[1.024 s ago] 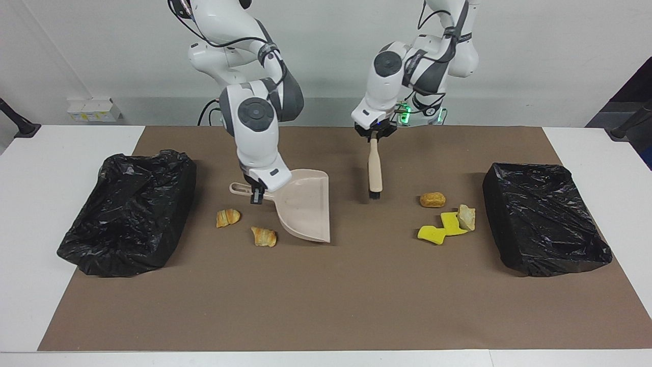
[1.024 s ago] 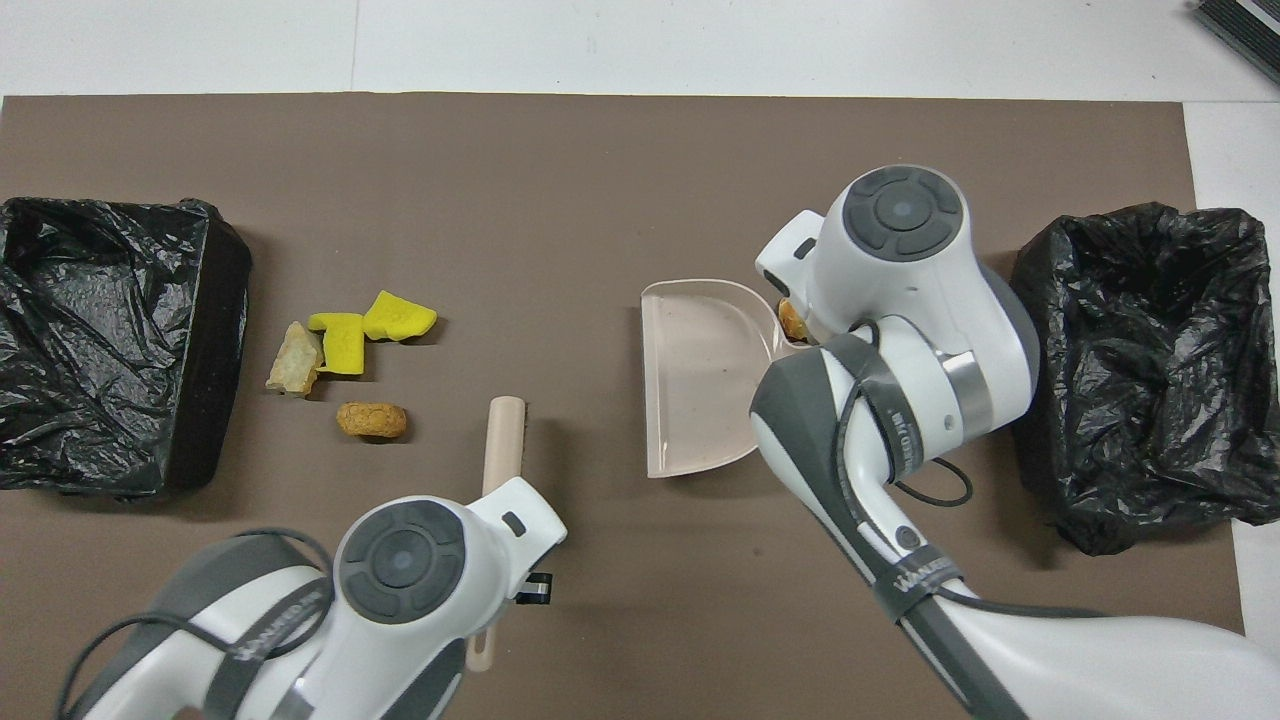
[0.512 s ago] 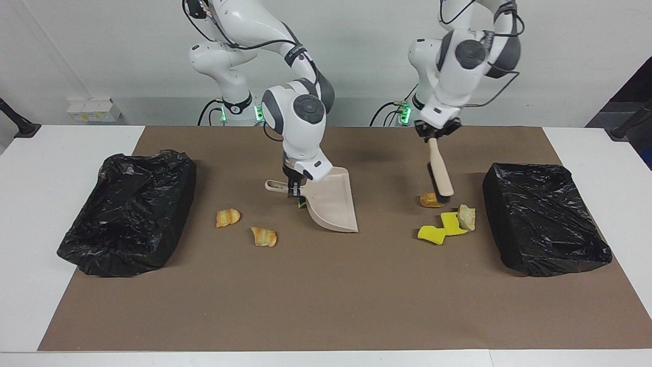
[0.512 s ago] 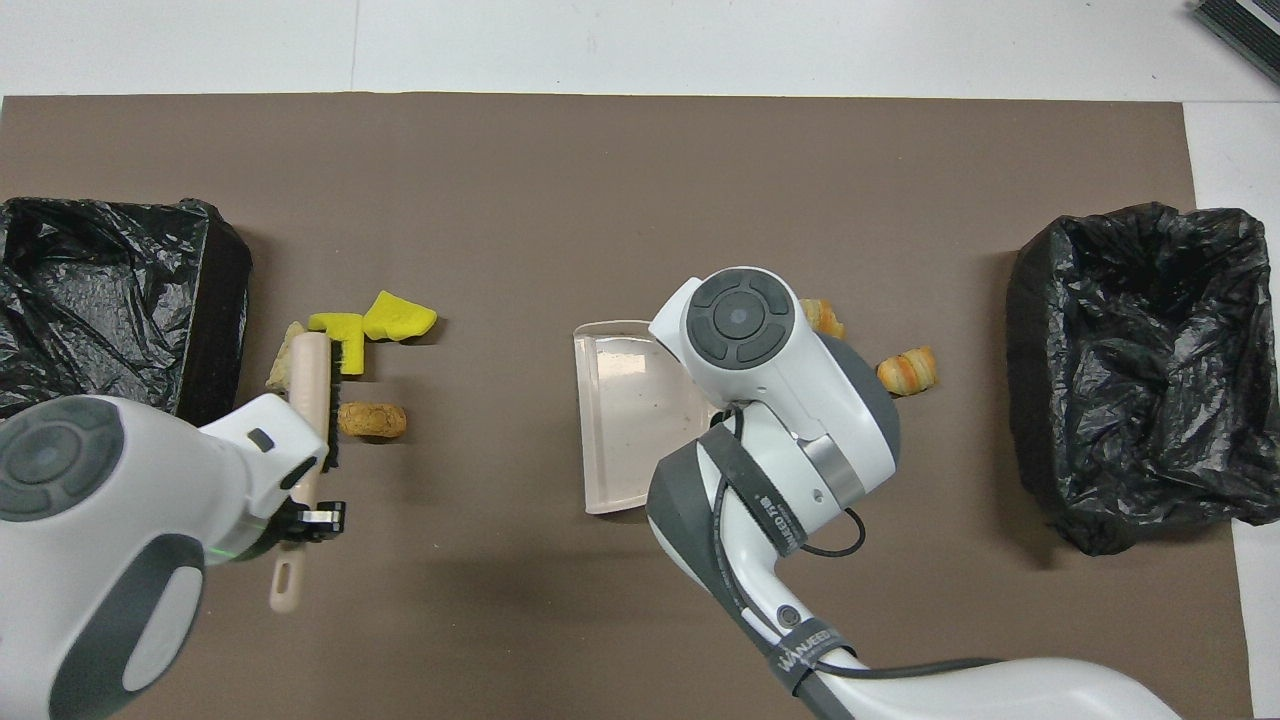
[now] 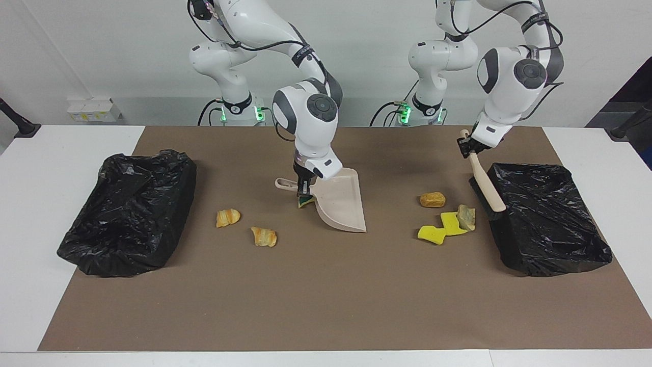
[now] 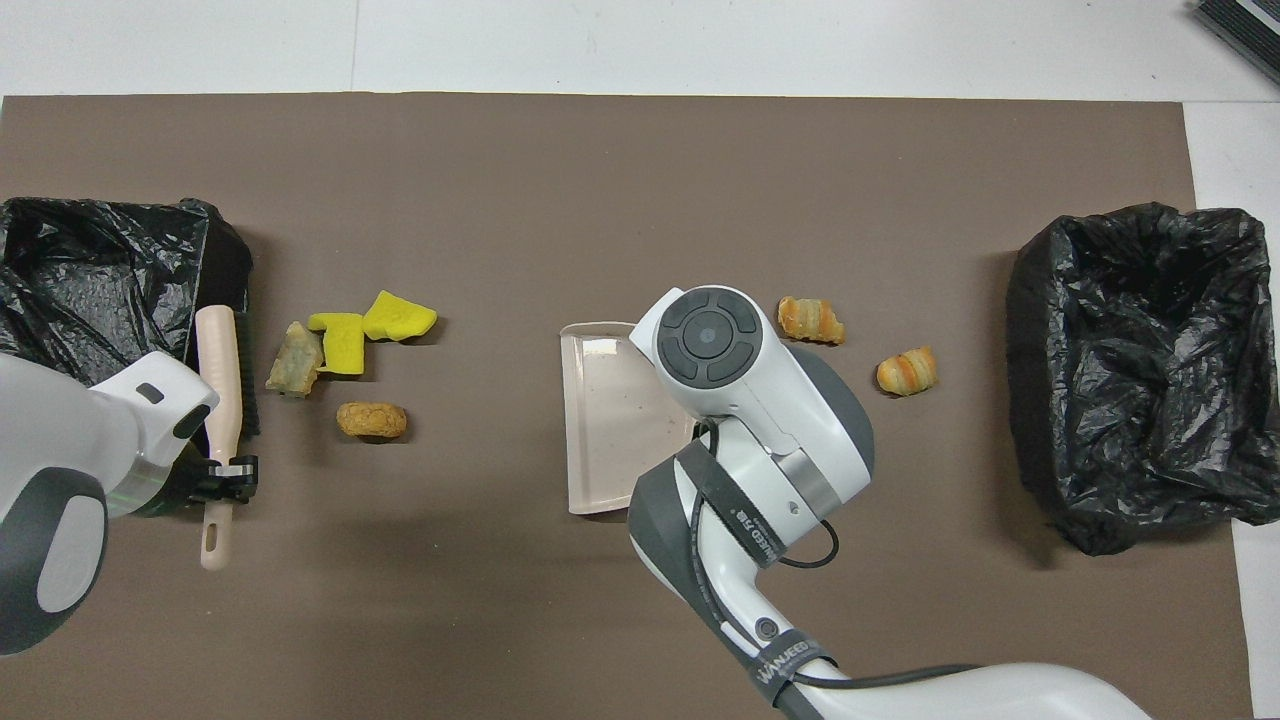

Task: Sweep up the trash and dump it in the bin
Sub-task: 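Lower the dustpan near the trash while the left gripper lifts the brush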

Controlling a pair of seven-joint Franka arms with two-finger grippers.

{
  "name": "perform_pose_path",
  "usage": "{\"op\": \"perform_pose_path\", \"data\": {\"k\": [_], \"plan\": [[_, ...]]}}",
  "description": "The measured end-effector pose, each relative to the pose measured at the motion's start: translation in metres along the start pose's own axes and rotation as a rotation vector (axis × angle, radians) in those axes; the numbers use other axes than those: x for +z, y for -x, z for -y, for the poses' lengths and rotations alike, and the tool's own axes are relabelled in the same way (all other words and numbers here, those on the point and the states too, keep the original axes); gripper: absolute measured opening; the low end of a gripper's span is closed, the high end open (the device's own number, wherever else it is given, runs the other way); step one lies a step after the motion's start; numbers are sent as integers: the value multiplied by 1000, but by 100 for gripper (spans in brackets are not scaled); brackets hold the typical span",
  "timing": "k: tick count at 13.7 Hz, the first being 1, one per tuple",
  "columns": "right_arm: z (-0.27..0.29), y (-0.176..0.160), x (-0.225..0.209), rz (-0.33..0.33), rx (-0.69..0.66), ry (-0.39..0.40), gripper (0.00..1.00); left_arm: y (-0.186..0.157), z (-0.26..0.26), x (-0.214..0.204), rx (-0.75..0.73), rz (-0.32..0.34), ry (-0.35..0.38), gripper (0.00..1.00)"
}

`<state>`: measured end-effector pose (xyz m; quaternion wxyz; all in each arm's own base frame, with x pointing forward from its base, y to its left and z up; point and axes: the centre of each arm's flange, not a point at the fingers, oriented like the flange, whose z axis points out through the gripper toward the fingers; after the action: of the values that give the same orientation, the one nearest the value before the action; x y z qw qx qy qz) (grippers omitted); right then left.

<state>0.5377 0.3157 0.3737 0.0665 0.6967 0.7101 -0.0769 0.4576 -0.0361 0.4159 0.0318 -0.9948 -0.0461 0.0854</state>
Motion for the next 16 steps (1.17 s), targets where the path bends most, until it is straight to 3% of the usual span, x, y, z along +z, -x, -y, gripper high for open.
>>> {"op": "perform_pose_path", "data": {"k": [3,5,13,16], "plan": [[-1,-2,2,19,-24,40,32,-15,-10,34,15,20,-1,26],[0,-2,6,22,-27,41,32,-20,-17,38,41,-2,4,26],[0,-1,8,22,-23,40,32,15,-134,27,257,-24,124,26],[0,-1,8,22,-22,39,32,18,-130,-10,252,-57,139,26]]}}
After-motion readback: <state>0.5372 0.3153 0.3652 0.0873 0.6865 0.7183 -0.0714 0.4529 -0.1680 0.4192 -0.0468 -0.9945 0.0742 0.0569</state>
